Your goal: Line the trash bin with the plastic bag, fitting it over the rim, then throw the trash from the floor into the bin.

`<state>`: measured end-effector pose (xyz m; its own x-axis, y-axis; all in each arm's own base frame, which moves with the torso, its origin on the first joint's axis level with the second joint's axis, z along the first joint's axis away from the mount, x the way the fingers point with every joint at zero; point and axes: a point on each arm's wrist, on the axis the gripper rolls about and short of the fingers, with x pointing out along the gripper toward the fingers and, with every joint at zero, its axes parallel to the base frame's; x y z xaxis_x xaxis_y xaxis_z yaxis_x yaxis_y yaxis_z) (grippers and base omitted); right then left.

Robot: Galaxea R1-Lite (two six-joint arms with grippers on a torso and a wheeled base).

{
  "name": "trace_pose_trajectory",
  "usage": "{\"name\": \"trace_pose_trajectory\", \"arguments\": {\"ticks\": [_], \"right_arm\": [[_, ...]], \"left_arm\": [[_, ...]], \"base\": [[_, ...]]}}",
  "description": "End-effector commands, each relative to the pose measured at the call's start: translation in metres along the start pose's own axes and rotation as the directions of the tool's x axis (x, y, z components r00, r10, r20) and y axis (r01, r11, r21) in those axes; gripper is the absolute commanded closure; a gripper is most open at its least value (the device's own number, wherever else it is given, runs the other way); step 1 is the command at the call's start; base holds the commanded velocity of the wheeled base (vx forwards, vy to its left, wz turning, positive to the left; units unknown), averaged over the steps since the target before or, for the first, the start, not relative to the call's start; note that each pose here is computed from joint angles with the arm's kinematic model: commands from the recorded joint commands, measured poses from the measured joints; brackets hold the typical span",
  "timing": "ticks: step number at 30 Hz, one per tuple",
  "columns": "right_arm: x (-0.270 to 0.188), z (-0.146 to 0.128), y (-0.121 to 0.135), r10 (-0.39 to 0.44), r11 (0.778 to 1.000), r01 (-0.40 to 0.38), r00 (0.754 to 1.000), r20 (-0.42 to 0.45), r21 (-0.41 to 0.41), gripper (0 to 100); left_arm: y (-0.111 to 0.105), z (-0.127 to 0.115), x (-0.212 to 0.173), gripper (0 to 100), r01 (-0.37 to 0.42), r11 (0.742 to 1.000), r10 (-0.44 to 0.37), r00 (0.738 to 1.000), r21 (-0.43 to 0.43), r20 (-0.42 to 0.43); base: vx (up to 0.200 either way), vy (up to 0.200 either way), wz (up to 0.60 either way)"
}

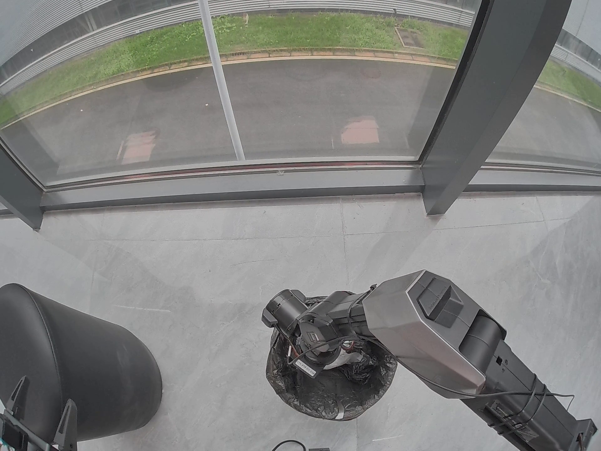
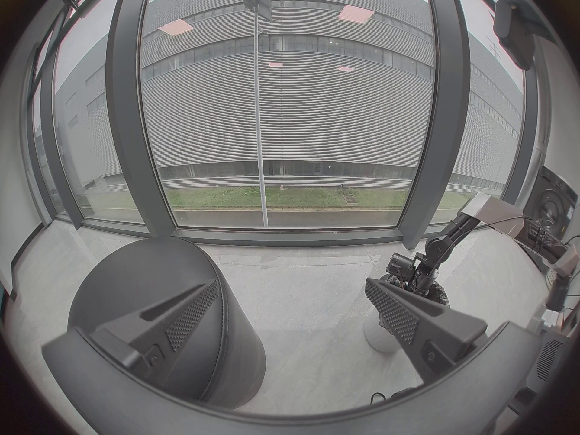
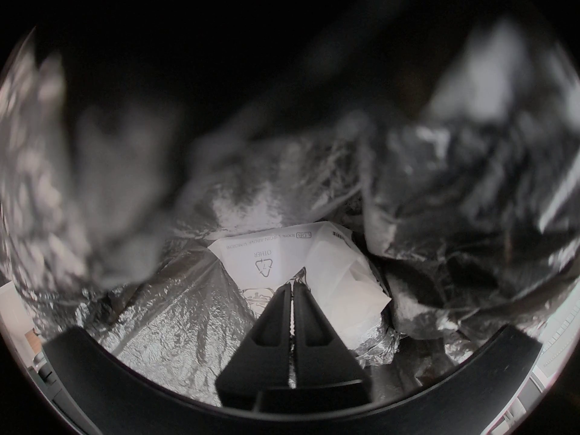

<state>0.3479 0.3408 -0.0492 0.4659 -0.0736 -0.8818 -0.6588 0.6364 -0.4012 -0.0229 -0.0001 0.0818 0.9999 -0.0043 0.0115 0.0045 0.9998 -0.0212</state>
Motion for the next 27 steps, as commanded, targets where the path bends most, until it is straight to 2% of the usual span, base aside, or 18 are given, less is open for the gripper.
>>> {"name": "trace_pose_trajectory", "arguments": {"ticks": [1, 14, 27], "right_arm": [[0.014, -0.003, 0.005, 0.002, 1.000, -0.002, 1.000, -0.007, -0.005, 100], [0.027, -0.007, 0.010, 0.000, 1.000, 0.000, 1.000, -0.014, -0.025, 100], [0.046, -0.016, 0.008, -0.005, 1.000, 0.003, 0.998, -0.059, -0.021, 100]], "left_arm": [[0.000, -0.005, 0.000, 0, 0.000, 1.000, 0.000, 1.000, 0.000, -0.002], [0.000, -0.005, 0.000, 0, 0.000, 1.000, 0.000, 1.000, -0.002, -0.004], [0.000, -0.005, 0.000, 0, 0.000, 1.000, 0.000, 1.000, -0.002, -0.002]], "base": [[0.000, 0.000, 0.00], [0.000, 0.000, 0.00], [0.000, 0.000, 0.00]]}}
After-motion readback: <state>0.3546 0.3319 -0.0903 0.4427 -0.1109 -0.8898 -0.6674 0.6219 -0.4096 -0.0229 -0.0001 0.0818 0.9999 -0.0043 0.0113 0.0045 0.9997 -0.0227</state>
